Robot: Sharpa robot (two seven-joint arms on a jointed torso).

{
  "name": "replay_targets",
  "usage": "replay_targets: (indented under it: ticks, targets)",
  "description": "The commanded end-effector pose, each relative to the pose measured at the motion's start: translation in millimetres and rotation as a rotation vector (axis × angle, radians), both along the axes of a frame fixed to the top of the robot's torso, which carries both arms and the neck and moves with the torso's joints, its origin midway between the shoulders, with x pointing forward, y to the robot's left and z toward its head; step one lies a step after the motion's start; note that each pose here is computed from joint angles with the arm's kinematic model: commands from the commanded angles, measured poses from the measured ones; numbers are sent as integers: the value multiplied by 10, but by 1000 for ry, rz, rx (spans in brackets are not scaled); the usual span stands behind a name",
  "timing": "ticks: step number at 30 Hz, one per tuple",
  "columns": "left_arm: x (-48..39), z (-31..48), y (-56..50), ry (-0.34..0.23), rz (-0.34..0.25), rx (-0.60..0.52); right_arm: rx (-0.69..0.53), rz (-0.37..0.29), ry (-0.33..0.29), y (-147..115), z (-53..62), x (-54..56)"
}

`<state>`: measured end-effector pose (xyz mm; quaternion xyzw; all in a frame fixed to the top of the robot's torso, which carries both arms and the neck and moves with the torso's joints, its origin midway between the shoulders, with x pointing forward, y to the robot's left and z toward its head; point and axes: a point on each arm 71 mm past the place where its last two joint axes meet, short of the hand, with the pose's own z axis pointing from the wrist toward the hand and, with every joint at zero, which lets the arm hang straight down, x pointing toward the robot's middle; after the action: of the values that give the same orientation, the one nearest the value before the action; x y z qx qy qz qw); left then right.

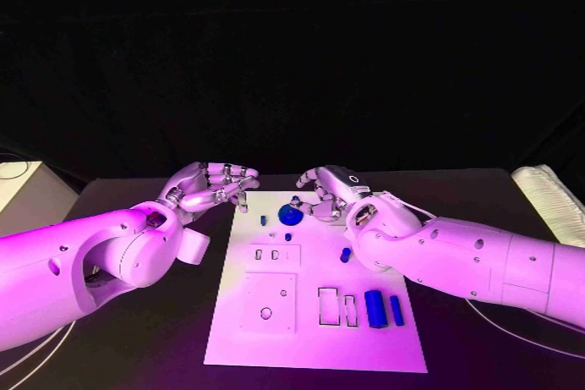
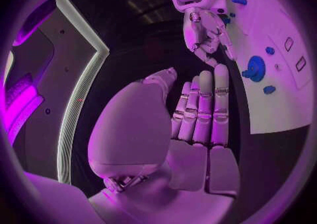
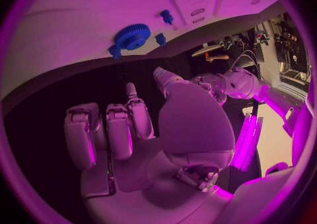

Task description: Assemble the parts on the task board

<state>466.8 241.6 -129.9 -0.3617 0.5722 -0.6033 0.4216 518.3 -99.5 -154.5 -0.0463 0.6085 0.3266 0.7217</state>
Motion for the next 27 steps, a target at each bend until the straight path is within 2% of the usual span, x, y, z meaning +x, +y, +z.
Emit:
replay_targets:
  ticks: [1, 3, 7, 12, 18, 23, 27]
  targets:
    - [6, 10, -10, -9, -13, -4, 76, 64, 78, -76, 80, -23]
    - [20, 5, 4, -10, -9, -3, 109, 81, 152, -219, 156, -43]
    - [44, -5, 16, -11, -4, -2, 155, 95, 246, -429, 249, -93]
    - [79, -24, 21, -10, 1, 0, 175, 80, 301, -697, 313, -183]
    - [105, -46, 11, -9, -2, 0, 140, 32, 306, -968, 284, -210]
    - [114, -60, -11, -9, -10, -2, 95, -13, 266, -1205, 218, -203]
    - [116, -68, -31, -9, -17, -3, 52, -42, 223, -1365, 121, -214]
